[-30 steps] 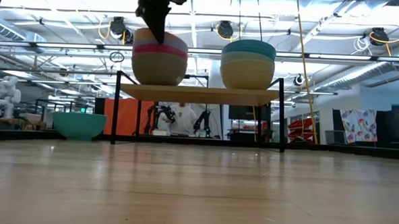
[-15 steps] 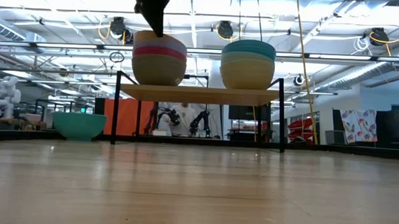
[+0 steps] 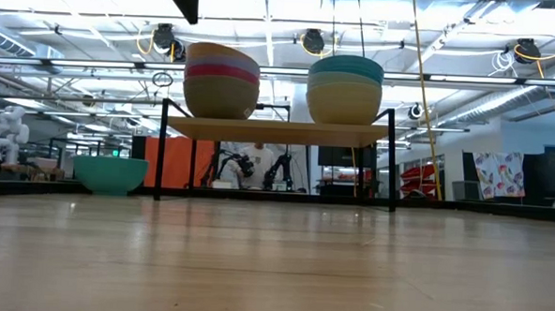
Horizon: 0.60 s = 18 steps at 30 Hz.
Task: Place and stack bowls onto a shelf
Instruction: Stack the light blue bowl on top of the blue bowl on the shelf
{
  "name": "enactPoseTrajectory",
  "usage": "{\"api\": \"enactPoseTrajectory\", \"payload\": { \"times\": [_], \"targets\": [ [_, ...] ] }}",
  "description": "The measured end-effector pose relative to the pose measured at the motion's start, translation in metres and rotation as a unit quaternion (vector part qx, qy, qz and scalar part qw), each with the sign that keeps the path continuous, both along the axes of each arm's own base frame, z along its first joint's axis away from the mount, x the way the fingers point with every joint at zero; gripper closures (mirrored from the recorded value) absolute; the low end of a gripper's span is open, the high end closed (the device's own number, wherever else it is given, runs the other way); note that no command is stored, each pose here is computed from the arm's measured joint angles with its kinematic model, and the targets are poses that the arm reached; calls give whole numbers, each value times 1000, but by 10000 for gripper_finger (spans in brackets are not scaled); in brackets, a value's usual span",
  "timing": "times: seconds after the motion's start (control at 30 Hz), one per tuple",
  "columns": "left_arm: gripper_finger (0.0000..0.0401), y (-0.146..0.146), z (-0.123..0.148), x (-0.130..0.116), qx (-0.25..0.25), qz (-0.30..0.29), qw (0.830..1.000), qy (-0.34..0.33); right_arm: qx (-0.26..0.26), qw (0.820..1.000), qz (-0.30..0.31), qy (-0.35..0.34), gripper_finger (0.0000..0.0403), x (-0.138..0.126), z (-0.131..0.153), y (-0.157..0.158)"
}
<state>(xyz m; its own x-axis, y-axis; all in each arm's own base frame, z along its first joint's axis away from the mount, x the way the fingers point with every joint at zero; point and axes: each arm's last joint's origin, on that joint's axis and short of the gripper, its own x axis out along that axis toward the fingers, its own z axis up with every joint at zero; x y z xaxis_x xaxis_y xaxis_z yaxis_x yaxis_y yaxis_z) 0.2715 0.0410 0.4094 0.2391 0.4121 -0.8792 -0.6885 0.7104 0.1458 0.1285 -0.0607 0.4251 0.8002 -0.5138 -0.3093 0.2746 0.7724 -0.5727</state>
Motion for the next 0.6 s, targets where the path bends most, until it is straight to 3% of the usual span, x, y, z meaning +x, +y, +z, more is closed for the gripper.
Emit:
{"api": "enactPoseTrajectory", "payload": {
  "times": [0.2, 0.6],
  "targets": [
    [398, 14, 16, -22, 54, 116, 990, -58, -6, 1000, 2, 4, 300, 0, 0, 0],
    [398, 61, 30, -58, 99, 243, 962, -80, -7, 1000, 3, 5, 300, 0, 0, 0]
  ]
}}
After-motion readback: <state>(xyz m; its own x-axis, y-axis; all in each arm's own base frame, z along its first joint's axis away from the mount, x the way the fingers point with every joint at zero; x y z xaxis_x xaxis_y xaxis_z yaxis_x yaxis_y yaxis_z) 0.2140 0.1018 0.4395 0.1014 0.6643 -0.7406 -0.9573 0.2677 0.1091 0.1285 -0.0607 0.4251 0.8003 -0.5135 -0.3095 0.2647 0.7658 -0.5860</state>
